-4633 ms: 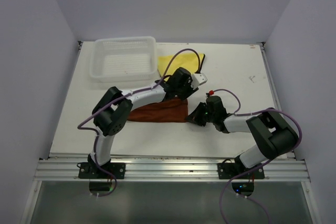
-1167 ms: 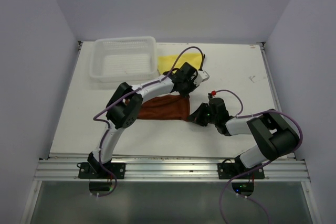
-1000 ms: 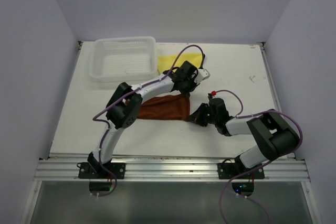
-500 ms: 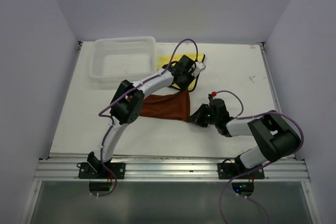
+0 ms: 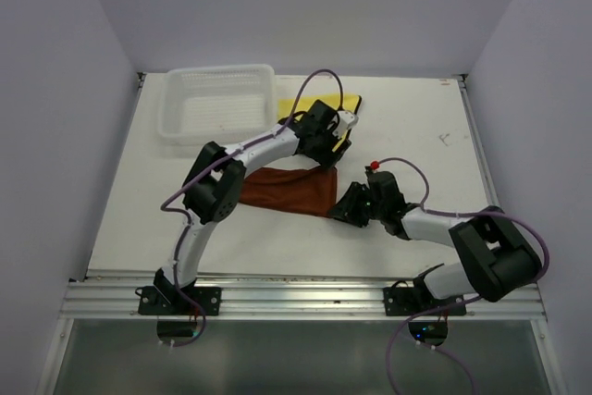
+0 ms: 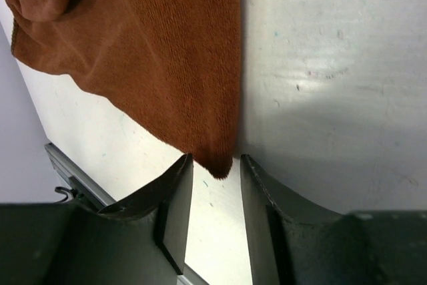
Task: Roll the towels
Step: Fold the towel
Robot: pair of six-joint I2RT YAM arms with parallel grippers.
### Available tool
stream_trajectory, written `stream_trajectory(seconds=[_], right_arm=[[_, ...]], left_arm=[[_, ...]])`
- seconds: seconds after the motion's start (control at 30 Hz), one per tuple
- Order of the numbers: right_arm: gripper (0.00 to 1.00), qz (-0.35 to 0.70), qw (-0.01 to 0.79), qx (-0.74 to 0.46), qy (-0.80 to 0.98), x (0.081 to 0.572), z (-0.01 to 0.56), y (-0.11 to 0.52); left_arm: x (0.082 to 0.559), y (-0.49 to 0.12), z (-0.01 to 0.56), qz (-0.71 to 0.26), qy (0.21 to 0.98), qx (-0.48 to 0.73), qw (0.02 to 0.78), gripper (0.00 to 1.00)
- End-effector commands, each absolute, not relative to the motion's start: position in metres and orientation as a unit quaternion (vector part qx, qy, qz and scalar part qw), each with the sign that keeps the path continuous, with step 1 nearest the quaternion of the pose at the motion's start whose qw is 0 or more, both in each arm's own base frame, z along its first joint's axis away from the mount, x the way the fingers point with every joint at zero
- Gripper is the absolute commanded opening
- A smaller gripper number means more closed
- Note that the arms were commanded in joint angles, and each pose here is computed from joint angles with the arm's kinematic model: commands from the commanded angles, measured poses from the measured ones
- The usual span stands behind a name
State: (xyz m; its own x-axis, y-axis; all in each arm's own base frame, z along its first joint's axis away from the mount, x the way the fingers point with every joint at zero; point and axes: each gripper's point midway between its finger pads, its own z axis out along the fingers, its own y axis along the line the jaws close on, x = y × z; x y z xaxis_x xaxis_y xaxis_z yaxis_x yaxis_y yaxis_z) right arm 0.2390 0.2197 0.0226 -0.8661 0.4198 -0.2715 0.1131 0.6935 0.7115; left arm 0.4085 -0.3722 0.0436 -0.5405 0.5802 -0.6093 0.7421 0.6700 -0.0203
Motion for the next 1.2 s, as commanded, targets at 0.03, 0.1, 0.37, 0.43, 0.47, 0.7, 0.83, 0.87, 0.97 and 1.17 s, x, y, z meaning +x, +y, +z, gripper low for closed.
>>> stream_trajectory(seconds=[0.03,0.1,0.37,0.43,0.47,0.7,0.83,0.87,0.97,1.17], right_arm=[[0.42,0.317,0.189,0.15,0.917,0.222,0.016,0.204],[0.43,0.312,0.198,0.153,0.916,0.221,0.021,0.2],[0.44,0.297,0.235,0.184,0.907,0.243,0.033,0.186],[0.44,0.296,0.237,0.188,0.906,0.254,0.034,0.187],[0.44,0.293,0.237,0.19,0.907,0.257,0.034,0.187],[0.44,0.315,0.228,0.197,0.9,0.281,0.035,0.199],[0.44,0.328,0.217,0.202,0.897,0.287,0.03,0.208],[0.44,0.325,0.213,0.203,0.899,0.288,0.026,0.208],[0.44,0.319,0.216,0.203,0.9,0.295,0.022,0.208],[0.43,0.308,0.203,0.201,0.907,0.302,0.01,0.212]], left_arm=[[0.425,-0.386,0.14,-0.165,0.827,0.361,0.399,0.82],[0.426,-0.385,0.163,-0.168,0.818,0.356,0.42,0.86],[0.415,-0.372,0.201,-0.165,0.805,0.343,0.455,0.98],[0.401,-0.361,0.199,-0.163,0.809,0.339,0.453,0.98],[0.396,-0.361,0.201,-0.166,0.804,0.339,0.46,0.95],[0.323,-0.356,0.2,-0.207,0.786,0.351,0.466,0.79],[0.296,-0.353,0.18,-0.216,0.783,0.362,0.457,0.78],[0.293,-0.354,0.179,-0.218,0.782,0.365,0.457,0.78],[0.287,-0.354,0.173,-0.219,0.784,0.367,0.449,0.78],[0.291,-0.343,0.187,-0.194,0.788,0.352,0.467,0.78]])
